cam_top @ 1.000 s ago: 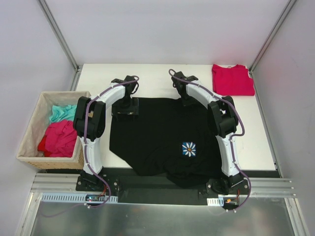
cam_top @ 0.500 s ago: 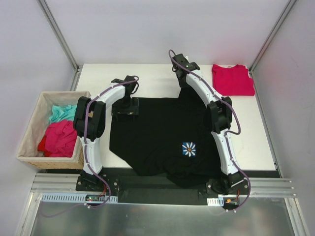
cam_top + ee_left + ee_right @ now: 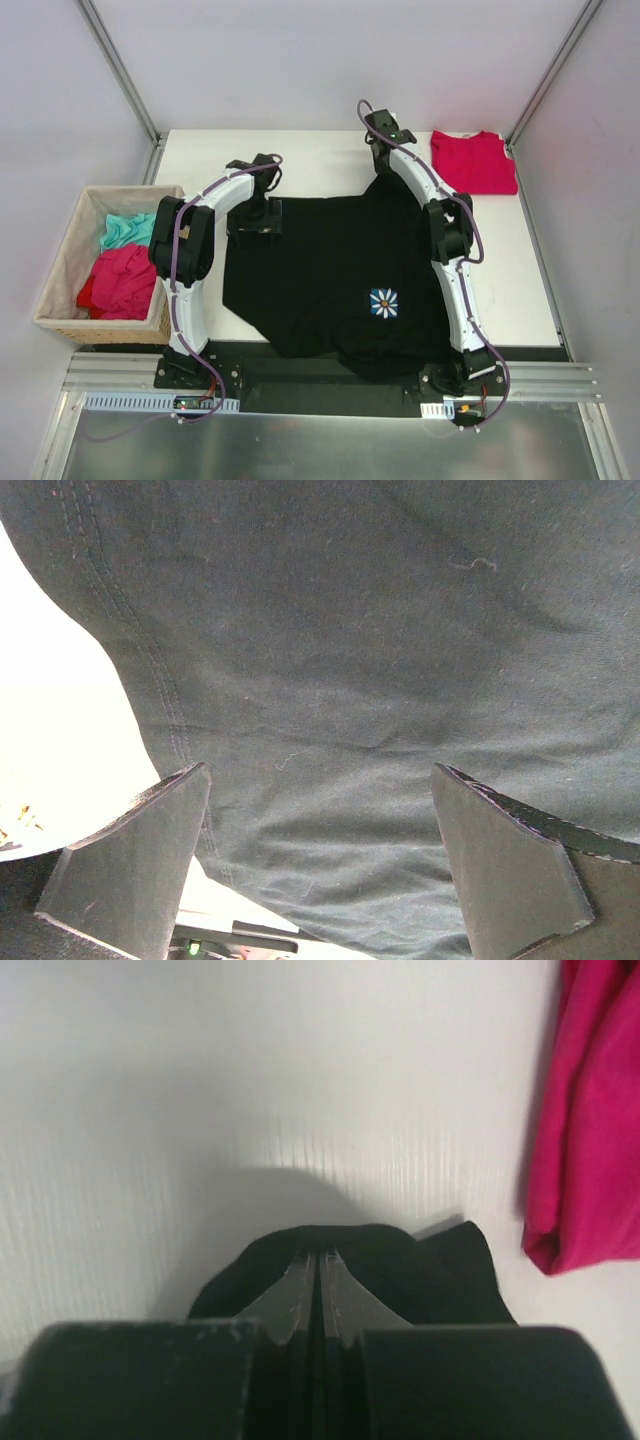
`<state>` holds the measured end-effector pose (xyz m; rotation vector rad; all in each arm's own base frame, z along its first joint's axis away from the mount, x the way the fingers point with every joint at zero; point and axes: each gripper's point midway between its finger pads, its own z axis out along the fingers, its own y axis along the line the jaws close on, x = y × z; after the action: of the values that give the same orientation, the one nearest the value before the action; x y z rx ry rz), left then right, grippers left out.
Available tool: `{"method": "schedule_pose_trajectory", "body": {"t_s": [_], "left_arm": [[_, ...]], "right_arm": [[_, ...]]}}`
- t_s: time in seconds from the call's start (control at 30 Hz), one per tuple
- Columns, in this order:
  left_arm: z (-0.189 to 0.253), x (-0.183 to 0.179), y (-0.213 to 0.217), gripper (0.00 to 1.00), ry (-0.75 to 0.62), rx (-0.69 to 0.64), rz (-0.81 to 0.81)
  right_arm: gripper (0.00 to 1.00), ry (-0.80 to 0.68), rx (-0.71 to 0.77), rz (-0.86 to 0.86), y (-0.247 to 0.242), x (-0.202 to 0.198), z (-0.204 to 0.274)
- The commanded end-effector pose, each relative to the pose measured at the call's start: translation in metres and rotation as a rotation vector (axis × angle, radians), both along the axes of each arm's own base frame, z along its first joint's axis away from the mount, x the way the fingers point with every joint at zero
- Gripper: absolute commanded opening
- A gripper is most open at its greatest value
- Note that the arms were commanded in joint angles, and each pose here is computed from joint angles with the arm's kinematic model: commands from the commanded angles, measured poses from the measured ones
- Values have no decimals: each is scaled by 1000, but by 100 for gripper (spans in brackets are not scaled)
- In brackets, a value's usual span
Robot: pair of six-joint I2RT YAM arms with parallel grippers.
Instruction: Fold and stack the t-shirts
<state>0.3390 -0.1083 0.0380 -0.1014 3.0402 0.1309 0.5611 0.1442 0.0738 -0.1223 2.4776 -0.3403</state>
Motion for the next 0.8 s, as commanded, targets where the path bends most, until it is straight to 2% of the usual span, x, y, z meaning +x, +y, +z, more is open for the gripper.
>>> {"method": "schedule_pose_trajectory", "body": {"t_s": [0.0, 0.13, 0.23, 0.37, 0.4, 0.43, 0.47, 0.5, 0.53, 0.57, 0.67, 0.77], "left_arm": [[16, -1, -3, 93, -20, -2, -19], [16, -2, -3, 93, -18, -1, -22], [15, -2, -4, 93, -16, -4, -22], [14, -2, -4, 93, -11, -4, -22], [14, -2, -4, 93, -12, -4, -24], [14, -2, -4, 93, -11, -4, -24], [13, -3, -3, 93, -9, -1, -24], [13, -2, -4, 93, -8, -3, -24], [12, -3, -4, 93, -6, -4, -24], [12, -2, -4, 93, -8, -4, -24], [12, -2, -5, 93, -7, -7, -24], [14, -3, -5, 93, -8, -8, -26]], "right_arm": [[1, -214, 45, 39, 17, 35, 55], [1, -331, 54, 68, 23, 49, 83], [1, -366, 66, 110, 32, 56, 95], [1, -406, 92, 209, 55, 58, 97], [4, -395, 111, 250, 67, 56, 91], [12, -391, 121, 270, 73, 55, 89], [46, -391, 129, 286, 78, 55, 88], [71, -390, 140, 330, 90, 51, 89], [91, -393, 138, 356, 97, 49, 86], [97, -394, 137, 385, 104, 46, 86], [97, -412, 128, 433, 121, 42, 93], [96, -420, 104, 420, 116, 34, 105]]}}
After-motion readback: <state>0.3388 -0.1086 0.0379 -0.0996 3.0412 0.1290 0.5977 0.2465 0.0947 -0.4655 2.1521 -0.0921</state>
